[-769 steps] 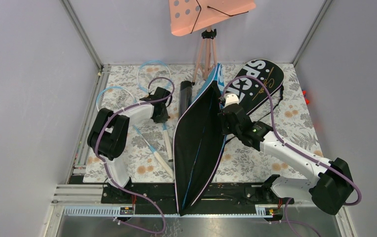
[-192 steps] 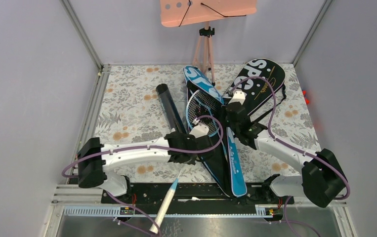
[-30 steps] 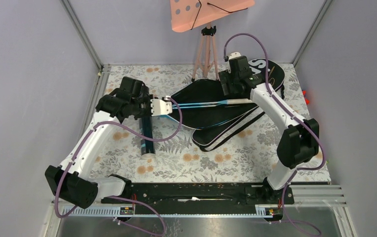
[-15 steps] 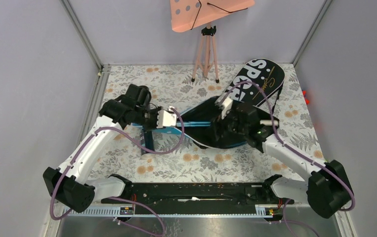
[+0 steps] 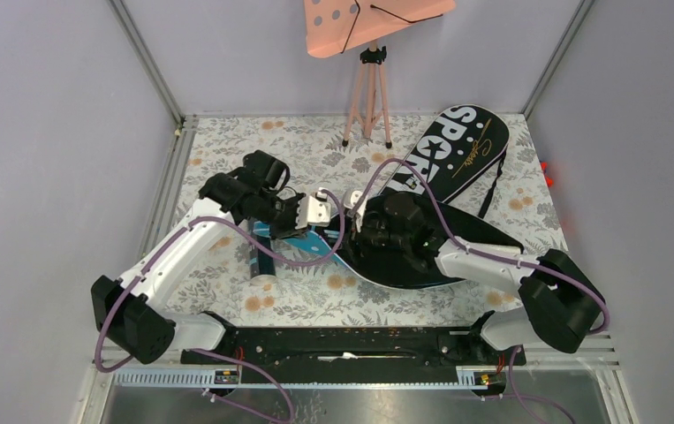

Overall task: Pack up the badminton gear
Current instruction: Adjust the racket in the racket bag.

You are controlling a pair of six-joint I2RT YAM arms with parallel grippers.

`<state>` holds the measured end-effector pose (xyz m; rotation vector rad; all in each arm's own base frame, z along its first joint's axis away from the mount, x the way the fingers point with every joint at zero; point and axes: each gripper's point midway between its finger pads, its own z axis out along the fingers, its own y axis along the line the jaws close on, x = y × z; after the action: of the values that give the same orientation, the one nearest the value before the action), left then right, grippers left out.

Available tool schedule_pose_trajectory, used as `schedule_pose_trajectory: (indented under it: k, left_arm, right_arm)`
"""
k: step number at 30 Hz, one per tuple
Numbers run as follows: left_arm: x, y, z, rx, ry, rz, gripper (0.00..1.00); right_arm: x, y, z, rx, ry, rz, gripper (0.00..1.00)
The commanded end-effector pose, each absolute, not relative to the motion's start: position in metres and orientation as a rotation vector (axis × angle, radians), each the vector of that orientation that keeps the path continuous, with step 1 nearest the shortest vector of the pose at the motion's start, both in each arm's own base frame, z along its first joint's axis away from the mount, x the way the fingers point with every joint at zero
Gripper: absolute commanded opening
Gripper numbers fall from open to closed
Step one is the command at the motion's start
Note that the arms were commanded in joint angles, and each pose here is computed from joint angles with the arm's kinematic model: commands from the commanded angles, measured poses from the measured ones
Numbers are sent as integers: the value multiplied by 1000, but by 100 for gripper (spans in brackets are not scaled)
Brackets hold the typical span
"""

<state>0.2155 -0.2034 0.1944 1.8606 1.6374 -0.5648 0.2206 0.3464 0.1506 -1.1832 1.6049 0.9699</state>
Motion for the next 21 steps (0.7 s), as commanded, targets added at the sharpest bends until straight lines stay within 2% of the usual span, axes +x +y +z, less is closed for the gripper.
schedule_pose_trajectory:
  k: [1, 8, 12, 15, 19, 20, 21]
  left_arm:
    - [217, -220, 205, 1795, 1659, -674, 0]
    - [213, -226, 205, 1793, 1648, -725, 0]
    - [208, -226, 202, 1802, 1635, -753, 0]
    - [207, -227, 201, 1803, 1633, -764, 0]
    - [209, -225, 196, 1823, 1632, -743, 0]
    - [211, -222, 193, 1834, 1638, -712, 0]
    - [216, -219, 191, 1836, 1645, -670, 0]
  right_arm:
    - [225, 362, 205, -1114, 1309, 927, 73]
    - [221, 383, 229, -1089, 1141, 975, 73]
    - [220, 399, 239, -1081, 1075, 1011, 66]
    - [218, 408, 246, -1072, 1041, 1047, 50]
    - [214, 408, 247, -1048, 1069, 1087, 6]
    - [212, 404, 246, -1047, 1096, 1089, 0]
    - [209, 399, 243, -1059, 1145, 1088, 0]
